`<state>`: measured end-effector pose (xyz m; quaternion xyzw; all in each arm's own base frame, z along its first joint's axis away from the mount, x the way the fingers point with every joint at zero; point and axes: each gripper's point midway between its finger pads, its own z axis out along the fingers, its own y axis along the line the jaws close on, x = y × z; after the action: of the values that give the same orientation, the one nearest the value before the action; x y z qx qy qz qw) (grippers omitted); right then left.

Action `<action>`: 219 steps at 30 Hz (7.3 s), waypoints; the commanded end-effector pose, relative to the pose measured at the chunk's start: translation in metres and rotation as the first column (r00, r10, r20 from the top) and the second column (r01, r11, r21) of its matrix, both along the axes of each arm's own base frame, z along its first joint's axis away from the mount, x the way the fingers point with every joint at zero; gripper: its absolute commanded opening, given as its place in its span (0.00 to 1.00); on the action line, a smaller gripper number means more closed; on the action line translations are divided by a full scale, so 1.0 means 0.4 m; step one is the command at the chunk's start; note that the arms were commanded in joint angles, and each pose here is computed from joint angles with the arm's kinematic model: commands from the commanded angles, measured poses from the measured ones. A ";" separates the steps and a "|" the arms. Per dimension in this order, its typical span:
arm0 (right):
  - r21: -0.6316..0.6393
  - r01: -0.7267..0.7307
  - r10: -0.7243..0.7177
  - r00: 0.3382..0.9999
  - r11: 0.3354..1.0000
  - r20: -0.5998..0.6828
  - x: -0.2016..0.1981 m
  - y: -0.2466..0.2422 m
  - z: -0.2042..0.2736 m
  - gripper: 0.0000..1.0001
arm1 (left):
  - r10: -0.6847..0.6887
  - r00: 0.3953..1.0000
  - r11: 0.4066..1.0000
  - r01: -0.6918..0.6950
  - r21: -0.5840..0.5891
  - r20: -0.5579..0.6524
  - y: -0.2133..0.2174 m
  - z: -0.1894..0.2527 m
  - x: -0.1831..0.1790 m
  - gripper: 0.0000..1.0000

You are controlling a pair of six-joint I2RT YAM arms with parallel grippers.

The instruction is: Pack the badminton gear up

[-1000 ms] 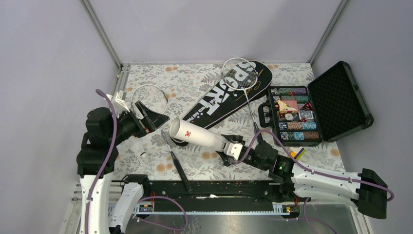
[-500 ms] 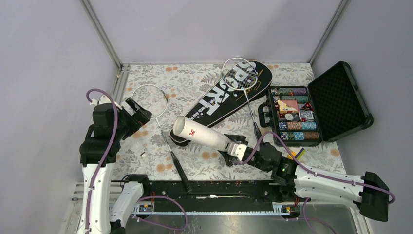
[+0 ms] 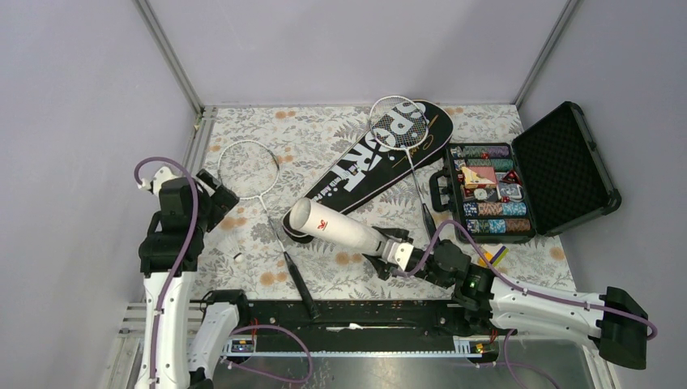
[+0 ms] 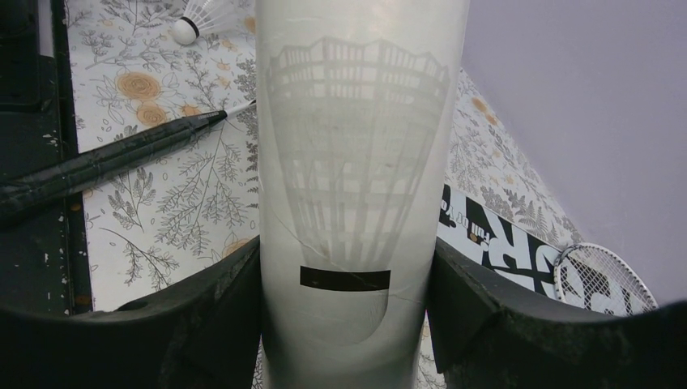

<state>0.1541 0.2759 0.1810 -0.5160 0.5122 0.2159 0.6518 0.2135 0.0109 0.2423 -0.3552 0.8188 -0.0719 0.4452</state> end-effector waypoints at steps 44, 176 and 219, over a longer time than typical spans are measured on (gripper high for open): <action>0.173 -0.133 0.127 0.991 0.976 0.050 -0.057 0.022 0.101 0.42 | 0.390 0.790 0.828 -0.525 -0.195 -0.474 0.221 -0.425 0.021 0.81; 0.280 -0.092 0.133 0.982 0.956 -0.131 -0.085 -0.016 0.130 0.40 | -0.820 0.388 0.311 0.919 -0.243 0.421 -0.486 0.263 -0.206 0.60; 0.328 -0.185 0.213 0.976 0.926 -0.052 -0.120 -0.010 0.190 0.39 | -0.864 0.246 0.182 0.966 -0.184 0.439 -0.509 0.262 -0.211 0.68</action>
<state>0.1099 0.2669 0.2016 -0.4677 0.5067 0.3573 0.6299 0.1381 -0.1838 0.3478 0.0869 0.7972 -0.5062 0.3174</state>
